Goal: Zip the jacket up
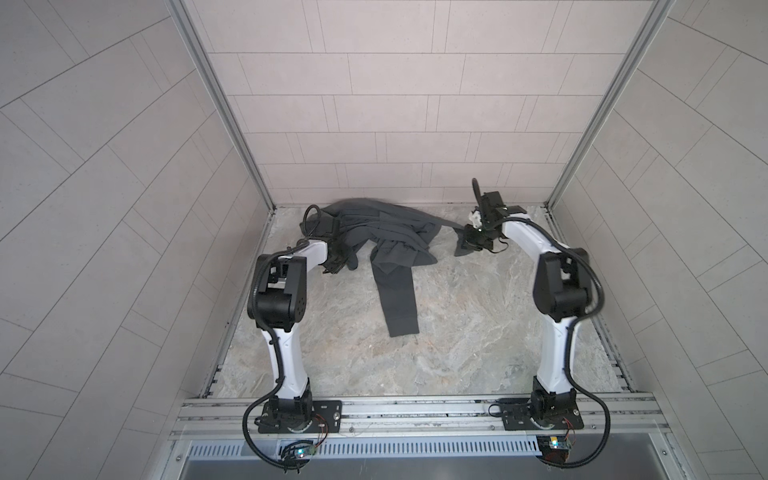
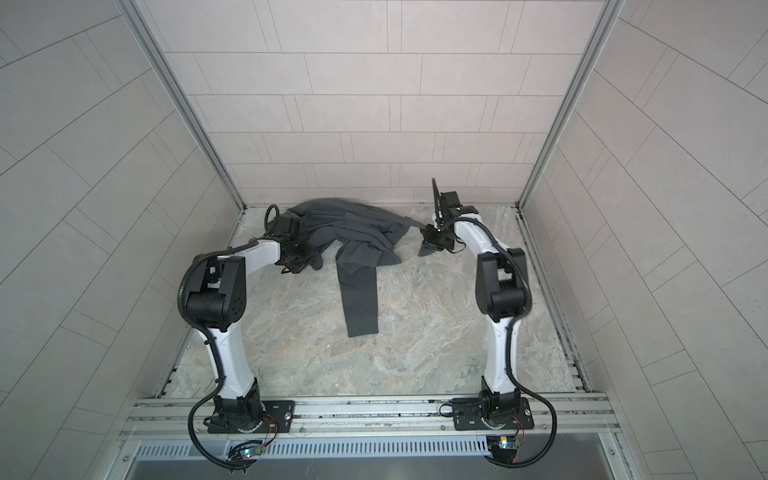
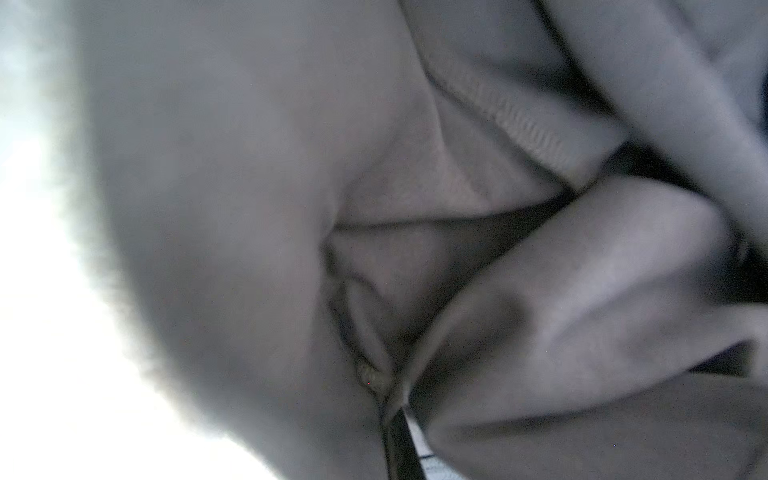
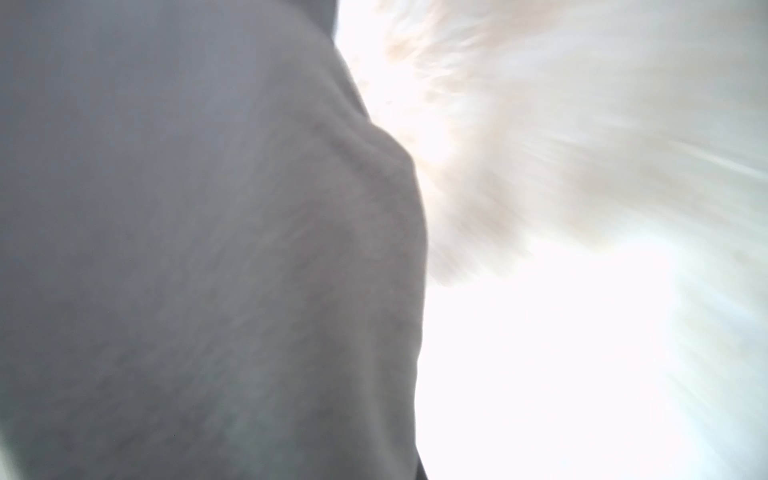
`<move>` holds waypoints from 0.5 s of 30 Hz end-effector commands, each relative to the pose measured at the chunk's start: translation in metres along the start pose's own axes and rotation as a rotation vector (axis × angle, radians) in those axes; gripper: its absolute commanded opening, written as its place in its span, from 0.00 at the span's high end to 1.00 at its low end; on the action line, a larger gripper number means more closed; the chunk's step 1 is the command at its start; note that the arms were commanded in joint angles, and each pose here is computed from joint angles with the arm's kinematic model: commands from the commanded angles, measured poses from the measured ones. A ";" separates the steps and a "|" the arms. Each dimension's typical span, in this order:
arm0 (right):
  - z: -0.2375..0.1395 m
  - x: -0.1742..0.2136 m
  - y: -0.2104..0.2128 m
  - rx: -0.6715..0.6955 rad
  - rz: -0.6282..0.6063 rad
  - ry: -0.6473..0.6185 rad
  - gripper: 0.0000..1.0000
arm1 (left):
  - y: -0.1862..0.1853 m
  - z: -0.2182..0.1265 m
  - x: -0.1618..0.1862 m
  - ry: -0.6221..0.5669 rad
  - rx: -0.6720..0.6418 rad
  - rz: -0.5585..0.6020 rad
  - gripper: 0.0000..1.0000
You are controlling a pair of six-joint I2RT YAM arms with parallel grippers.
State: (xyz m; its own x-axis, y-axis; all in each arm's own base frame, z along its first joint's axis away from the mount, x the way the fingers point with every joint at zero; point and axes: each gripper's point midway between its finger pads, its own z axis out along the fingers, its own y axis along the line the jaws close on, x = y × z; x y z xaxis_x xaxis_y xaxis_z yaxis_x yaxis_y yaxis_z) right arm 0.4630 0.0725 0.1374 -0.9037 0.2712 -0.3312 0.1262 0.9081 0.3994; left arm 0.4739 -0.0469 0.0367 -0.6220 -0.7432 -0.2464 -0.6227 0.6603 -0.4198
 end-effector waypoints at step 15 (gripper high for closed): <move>-0.182 0.119 -0.112 0.342 0.202 -0.509 0.95 | 0.012 -0.122 -0.070 -0.266 -0.148 0.361 0.99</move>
State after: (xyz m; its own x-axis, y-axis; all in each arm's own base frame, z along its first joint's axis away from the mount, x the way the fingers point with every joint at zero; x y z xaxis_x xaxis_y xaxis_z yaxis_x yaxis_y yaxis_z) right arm 0.2572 -0.0181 0.1714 -0.6834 0.4955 -0.5361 0.3946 0.8686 0.2998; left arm 0.4318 0.0139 0.1225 -0.6897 -0.5289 -0.4945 -0.5110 0.8394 -0.1851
